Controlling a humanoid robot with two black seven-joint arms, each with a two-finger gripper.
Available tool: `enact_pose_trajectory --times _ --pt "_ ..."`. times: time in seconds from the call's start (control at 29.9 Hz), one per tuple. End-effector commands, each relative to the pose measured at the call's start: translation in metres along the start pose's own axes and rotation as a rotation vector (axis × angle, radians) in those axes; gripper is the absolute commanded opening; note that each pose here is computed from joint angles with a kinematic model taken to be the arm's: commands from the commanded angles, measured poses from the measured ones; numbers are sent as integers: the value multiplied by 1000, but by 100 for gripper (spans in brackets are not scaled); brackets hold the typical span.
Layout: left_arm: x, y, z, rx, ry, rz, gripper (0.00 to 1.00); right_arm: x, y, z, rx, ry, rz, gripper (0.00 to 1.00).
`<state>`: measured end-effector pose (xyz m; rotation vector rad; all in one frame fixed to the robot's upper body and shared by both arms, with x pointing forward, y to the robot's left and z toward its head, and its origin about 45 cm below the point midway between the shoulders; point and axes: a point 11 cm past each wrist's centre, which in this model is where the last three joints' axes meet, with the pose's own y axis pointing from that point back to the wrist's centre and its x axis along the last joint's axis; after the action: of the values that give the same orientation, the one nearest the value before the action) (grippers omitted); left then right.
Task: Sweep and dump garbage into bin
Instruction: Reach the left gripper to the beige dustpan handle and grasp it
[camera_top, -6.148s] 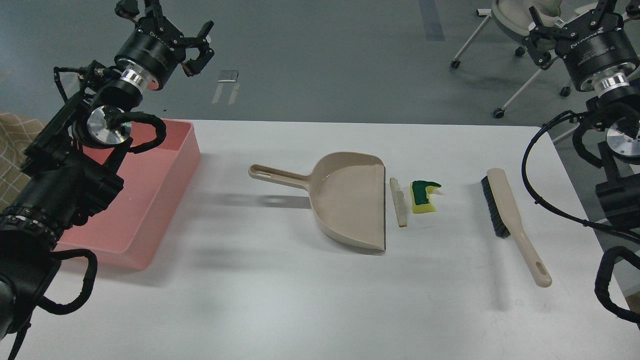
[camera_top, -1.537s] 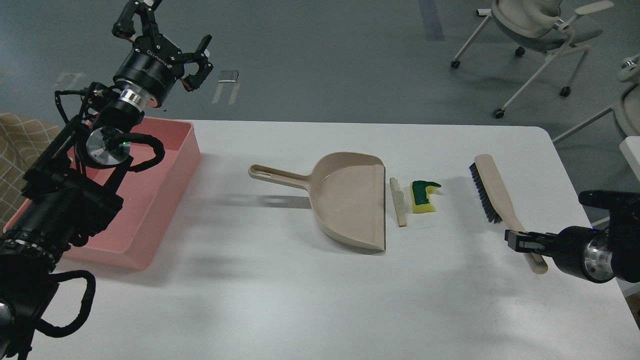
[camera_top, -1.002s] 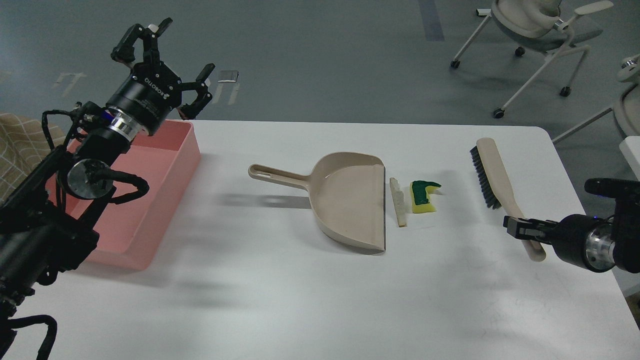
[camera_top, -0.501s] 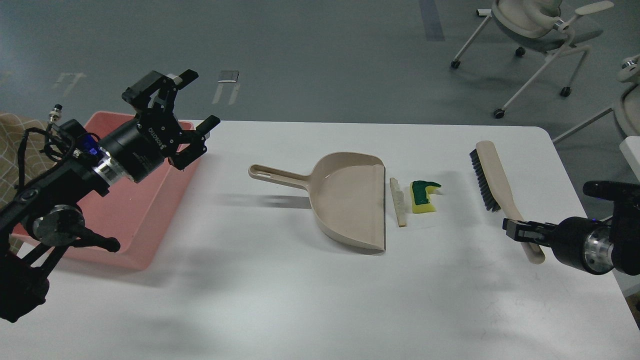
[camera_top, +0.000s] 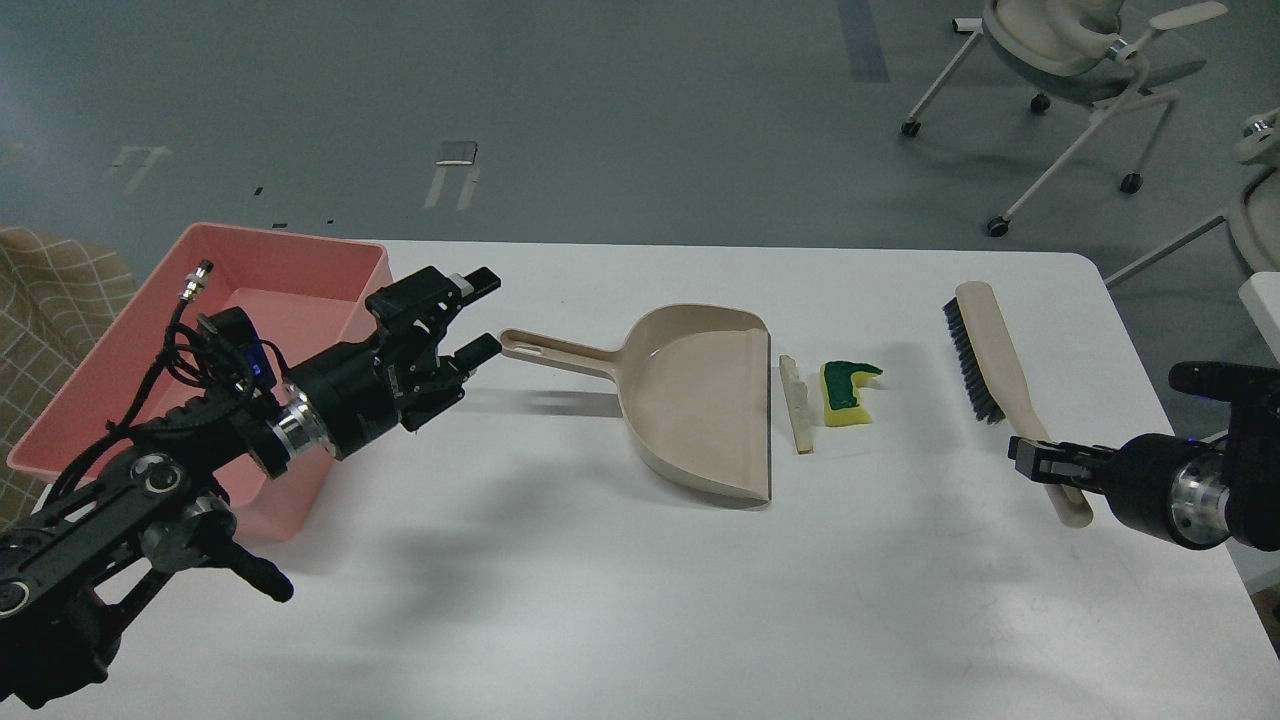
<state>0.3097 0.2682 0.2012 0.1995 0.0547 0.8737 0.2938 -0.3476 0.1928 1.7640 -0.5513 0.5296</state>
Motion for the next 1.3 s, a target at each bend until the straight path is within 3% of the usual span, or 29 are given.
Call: enact_pose_trajectory --times 0.0,0.23,0.7,1.27 --pt "-10 -3 -12 40 4 -9 81 -1 -1 -1 2 -1 -1 0" --pt "-12 -17 -41 108 28 16 74 2 0 0 0 -4 7 0" --pt "-9 -53 -75 169 73 59 74 4 1 0 -1 -6 12 0" --pt "1 -74 -73 159 79 127 75 5 1 2 -5 -13 15 0"
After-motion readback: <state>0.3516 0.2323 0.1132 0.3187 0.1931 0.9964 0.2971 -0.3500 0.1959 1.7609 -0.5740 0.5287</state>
